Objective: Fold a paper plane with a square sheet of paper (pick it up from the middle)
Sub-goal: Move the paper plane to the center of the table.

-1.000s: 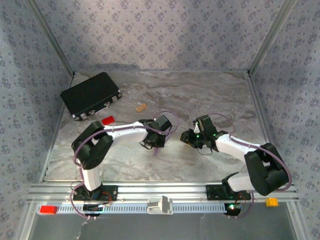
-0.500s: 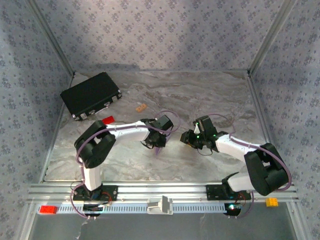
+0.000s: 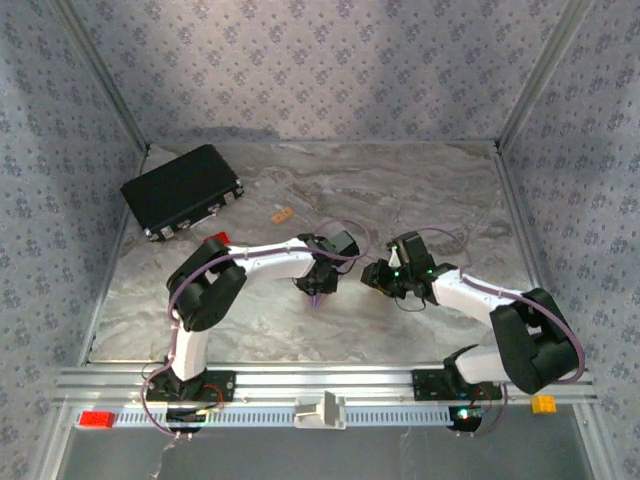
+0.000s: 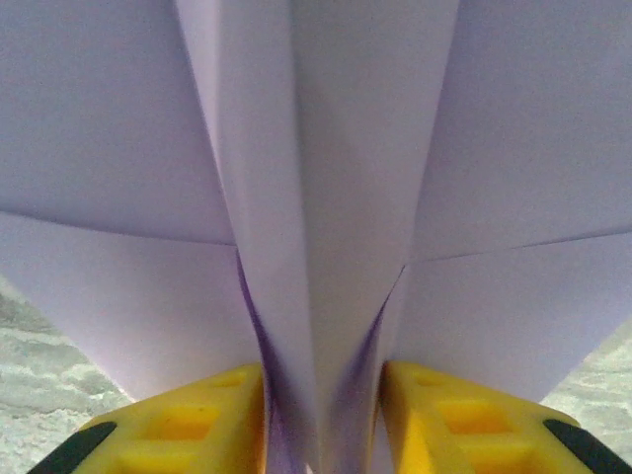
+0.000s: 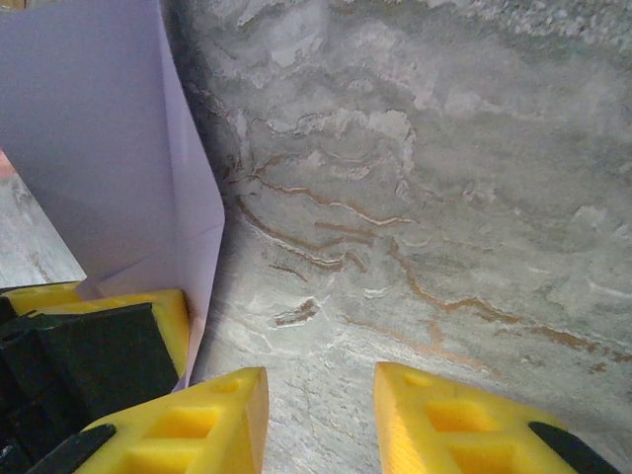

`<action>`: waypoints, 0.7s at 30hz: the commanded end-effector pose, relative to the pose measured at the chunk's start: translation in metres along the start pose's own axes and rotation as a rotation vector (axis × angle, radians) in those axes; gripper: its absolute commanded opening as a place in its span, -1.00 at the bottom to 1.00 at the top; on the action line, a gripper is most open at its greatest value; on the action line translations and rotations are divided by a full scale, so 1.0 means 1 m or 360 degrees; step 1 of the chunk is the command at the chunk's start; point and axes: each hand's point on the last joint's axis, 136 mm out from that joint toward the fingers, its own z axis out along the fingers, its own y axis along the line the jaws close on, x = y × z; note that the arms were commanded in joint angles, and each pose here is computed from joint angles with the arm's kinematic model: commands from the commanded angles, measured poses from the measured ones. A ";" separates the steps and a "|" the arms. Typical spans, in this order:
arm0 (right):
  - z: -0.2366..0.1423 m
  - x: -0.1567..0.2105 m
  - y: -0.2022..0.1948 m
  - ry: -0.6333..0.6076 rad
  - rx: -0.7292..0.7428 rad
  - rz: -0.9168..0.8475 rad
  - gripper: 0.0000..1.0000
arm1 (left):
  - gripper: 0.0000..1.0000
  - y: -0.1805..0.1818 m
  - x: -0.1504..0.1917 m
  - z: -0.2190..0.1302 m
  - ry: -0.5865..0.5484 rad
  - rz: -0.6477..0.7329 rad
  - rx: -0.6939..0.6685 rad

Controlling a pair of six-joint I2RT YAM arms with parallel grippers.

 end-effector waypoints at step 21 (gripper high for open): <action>-0.023 -0.006 0.005 -0.0044 0.0001 -0.0065 -0.28 | -0.24 0.004 -0.001 -0.021 0.0017 -0.0157 0.0000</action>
